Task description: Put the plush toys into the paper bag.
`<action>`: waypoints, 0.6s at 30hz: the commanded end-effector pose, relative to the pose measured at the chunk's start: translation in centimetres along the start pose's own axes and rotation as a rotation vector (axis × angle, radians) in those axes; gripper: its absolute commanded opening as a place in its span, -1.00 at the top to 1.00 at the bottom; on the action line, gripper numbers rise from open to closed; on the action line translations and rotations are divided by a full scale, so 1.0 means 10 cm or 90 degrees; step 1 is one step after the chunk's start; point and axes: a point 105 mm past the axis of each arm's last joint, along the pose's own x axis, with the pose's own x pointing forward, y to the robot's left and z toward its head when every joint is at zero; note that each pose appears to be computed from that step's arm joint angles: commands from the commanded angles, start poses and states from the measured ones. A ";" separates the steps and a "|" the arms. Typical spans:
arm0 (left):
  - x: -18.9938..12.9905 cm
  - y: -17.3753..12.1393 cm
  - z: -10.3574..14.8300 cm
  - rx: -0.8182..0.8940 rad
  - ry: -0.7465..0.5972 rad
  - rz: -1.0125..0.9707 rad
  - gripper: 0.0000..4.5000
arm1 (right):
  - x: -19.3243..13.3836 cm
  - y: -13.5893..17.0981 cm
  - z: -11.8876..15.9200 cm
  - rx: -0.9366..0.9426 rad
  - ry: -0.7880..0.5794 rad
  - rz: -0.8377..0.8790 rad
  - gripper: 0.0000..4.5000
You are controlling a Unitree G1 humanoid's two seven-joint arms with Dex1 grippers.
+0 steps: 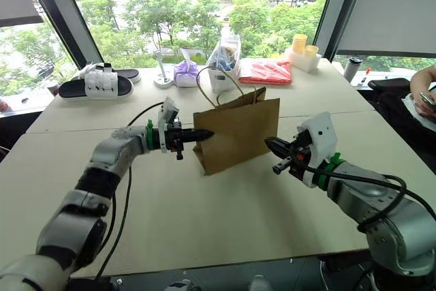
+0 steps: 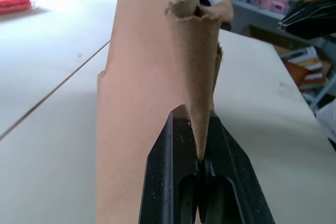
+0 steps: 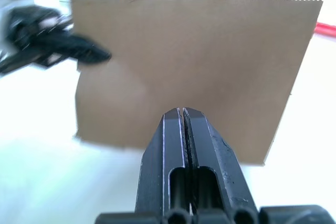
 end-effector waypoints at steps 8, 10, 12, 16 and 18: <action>-0.13 0.14 0.01 0.022 0.097 -0.063 0.99 | -0.25 -0.05 0.05 -0.029 -0.021 -0.088 1.00; -0.18 0.17 -0.09 0.014 0.128 -0.046 0.99 | -0.26 -0.05 0.03 -0.029 -0.017 -0.095 1.00; -0.22 0.22 -0.11 0.006 0.140 -0.022 0.75 | -0.25 -0.05 0.03 -0.030 -0.016 -0.095 1.00; -0.32 0.26 -0.11 0.019 0.156 0.001 -0.03 | -0.21 -0.05 0.02 -0.033 -0.010 -0.084 1.00; -0.43 0.30 -0.10 0.025 0.162 0.022 -0.52 | -0.18 -0.04 0.02 -0.037 -0.006 -0.076 1.00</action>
